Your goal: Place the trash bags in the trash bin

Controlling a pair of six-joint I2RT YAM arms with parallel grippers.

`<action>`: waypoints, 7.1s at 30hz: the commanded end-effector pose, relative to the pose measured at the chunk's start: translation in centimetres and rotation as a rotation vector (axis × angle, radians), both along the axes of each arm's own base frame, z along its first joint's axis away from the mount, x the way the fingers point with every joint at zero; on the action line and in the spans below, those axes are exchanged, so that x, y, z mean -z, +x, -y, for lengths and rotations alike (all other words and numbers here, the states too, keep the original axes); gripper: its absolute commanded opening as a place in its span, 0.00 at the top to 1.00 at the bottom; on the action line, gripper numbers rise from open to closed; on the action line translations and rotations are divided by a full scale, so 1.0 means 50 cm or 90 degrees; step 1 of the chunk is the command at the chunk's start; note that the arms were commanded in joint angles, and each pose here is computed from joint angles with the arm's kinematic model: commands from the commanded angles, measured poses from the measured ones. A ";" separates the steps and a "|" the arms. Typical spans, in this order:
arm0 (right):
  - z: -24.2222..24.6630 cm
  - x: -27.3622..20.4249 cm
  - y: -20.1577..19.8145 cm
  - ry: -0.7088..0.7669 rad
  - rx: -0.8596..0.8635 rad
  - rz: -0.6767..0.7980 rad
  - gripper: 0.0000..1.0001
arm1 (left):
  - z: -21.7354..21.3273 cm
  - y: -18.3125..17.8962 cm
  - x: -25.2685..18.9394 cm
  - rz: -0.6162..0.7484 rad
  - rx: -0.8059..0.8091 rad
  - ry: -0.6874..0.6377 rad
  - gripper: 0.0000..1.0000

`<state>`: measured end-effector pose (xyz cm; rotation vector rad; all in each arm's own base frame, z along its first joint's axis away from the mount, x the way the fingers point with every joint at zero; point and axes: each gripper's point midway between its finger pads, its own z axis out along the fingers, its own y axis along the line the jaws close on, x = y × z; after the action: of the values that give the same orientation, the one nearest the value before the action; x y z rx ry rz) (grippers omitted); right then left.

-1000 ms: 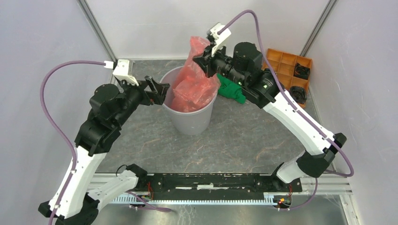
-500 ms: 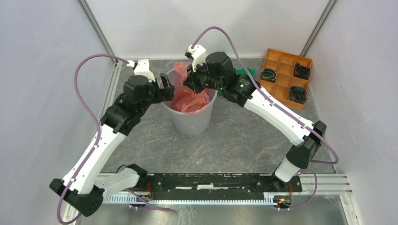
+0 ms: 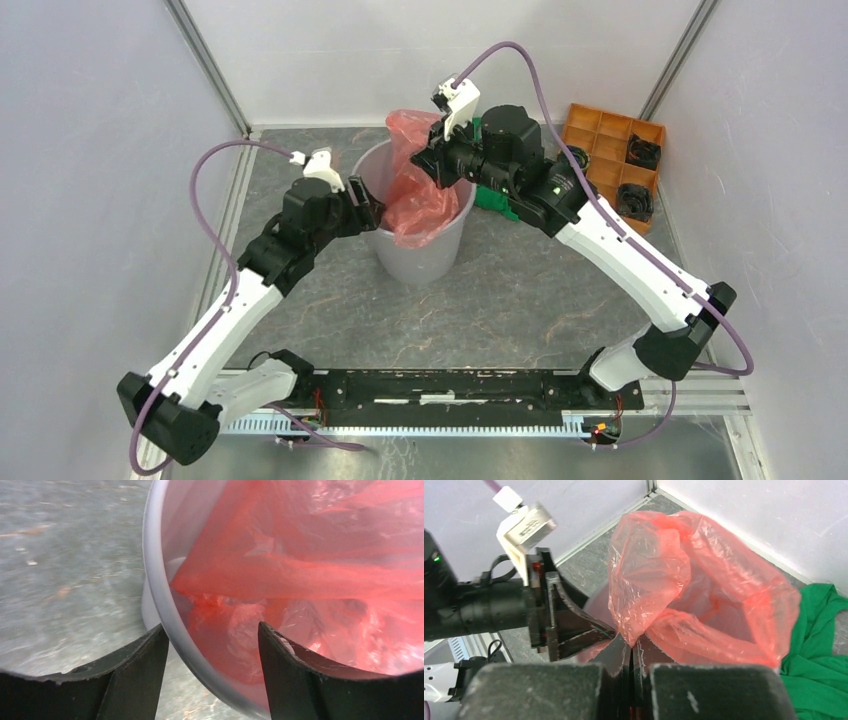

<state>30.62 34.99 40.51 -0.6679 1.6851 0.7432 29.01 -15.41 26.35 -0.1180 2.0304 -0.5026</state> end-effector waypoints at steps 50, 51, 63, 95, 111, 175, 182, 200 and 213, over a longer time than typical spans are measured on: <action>0.039 -0.029 -0.073 0.118 -0.047 0.095 0.99 | 0.160 -0.028 -0.401 0.143 0.189 -0.433 0.03; 0.033 -0.023 -0.075 0.115 -0.057 0.092 0.99 | 0.162 -0.028 -0.403 0.144 0.194 -0.434 0.01; -0.004 0.020 -0.082 0.078 -0.108 0.068 0.99 | 0.221 0.002 -0.359 0.092 0.260 -0.419 0.31; 0.247 -0.055 -0.051 0.066 0.250 0.093 0.02 | 0.151 -0.030 -0.410 0.175 0.252 -0.205 0.98; 0.213 0.043 -0.019 -0.061 0.208 0.134 0.67 | 0.084 -0.020 -0.384 0.177 0.177 -0.082 0.98; 0.257 0.139 0.320 -0.068 0.194 -0.027 0.96 | -0.099 0.319 -0.051 -0.073 -0.073 0.050 0.77; 0.279 0.230 0.339 -0.117 0.226 -0.082 0.86 | -0.059 0.309 0.044 -0.144 -0.018 -0.014 0.83; 0.351 0.186 0.238 -0.125 0.279 -0.096 0.56 | -0.030 0.114 0.019 -0.134 0.060 -0.110 0.77; 0.236 -0.018 0.102 -0.085 0.005 0.187 0.02 | 0.005 0.057 0.071 -0.171 0.109 -0.186 0.82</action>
<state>39.12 17.18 37.12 -0.5088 1.8000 0.3093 32.17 -14.79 20.44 -0.2110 2.3122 -0.8303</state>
